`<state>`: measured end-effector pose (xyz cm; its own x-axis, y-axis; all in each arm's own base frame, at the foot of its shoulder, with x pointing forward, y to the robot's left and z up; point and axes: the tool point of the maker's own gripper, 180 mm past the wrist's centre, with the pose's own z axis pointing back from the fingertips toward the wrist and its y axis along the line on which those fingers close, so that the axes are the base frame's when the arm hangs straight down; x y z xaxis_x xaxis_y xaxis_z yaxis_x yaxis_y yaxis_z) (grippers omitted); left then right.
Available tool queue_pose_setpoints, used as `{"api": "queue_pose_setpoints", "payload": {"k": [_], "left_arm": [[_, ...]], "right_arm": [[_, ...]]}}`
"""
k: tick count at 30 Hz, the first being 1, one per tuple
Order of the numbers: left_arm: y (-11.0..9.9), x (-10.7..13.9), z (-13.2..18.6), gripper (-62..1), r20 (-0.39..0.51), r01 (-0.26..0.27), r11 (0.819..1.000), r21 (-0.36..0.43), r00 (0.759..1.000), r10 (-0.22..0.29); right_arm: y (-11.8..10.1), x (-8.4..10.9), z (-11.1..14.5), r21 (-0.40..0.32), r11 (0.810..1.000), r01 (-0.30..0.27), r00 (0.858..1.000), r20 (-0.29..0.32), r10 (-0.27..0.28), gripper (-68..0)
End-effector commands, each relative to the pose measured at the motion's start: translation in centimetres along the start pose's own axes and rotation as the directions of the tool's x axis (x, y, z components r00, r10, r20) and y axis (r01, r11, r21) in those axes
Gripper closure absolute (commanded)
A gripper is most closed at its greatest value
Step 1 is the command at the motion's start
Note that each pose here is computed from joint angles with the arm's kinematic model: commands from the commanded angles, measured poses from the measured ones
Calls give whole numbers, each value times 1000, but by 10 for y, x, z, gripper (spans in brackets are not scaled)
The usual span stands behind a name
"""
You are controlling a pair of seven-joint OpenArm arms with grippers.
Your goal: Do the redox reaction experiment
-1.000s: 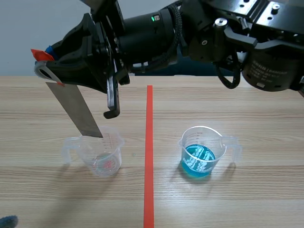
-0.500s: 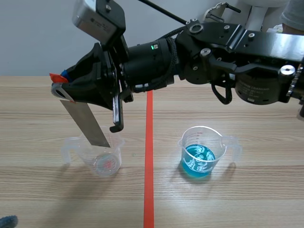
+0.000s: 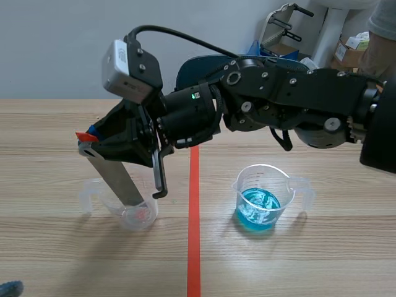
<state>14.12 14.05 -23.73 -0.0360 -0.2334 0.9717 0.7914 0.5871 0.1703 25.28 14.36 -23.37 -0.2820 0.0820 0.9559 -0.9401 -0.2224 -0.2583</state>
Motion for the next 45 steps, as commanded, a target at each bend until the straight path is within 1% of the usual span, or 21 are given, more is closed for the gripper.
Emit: {"api": "queue_pose_setpoints", "payload": {"k": [1, 3, 6, 8, 10, 13, 18, 38, 39, 40, 42, 43, 45], "left_arm": [[0, 10, -4, -623, 46, -7, 1000, 8, 999, 7], [0, 10, -4, -623, 46, -7, 1000, 8, 999, 7], [0, 10, -4, -623, 46, -7, 1000, 8, 999, 7], [0, 10, -4, -623, 46, -7, 1000, 8, 999, 7], [0, 10, -4, -623, 46, -7, 1000, 8, 999, 7], [0, 10, -4, -623, 46, -7, 1000, 8, 999, 7], [0, 10, -4, -623, 46, -7, 1000, 8, 999, 7], [0, 10, -4, -623, 46, -7, 1000, 8, 999, 7], [0, 10, -4, -623, 46, -7, 1000, 8, 999, 7], [0, 10, -4, -623, 46, -7, 1000, 8, 999, 7], [0, 10, -4, -623, 46, -7, 1000, 8, 999, 7], [0, 10, -4, -623, 46, -7, 1000, 8, 999, 7], [0, 10, -4, -623, 46, -7, 1000, 8, 999, 7]], "right_arm": [[2, 8, -3, 20, 1000, -7, 999, 35, 6, -6], [2, 2, -4, 14, 1000, -21, 999, 28, 21, -6], [1, -3, -4, 2, 998, -55, 998, 24, 55, -6], [2, -5, -3, 10, 997, -78, 997, 19, 78, -6], [3, -7, -3, 15, 996, -90, 996, 11, 90, -6], [3, -11, -3, 6, 994, -108, 994, -4, 108, -6], [6, -18, -2, 11, 994, -108, 994, -20, 108, -6], [7, -18, -2, 14, 994, -105, 994, -19, 105, -11], [7, -18, -2, 14, 994, -105, 994, -19, 105, -39], [7, -18, -2, 14, 994, -105, 994, -20, 105, -80], [7, -18, -2, 17, 995, -102, 995, -19, 102, -199], [8, -18, -2, 19, 995, -99, 995, -18, 100, -270], [7, -16, -2, 15, 995, -94, 996, -10, 94, -379]]}}
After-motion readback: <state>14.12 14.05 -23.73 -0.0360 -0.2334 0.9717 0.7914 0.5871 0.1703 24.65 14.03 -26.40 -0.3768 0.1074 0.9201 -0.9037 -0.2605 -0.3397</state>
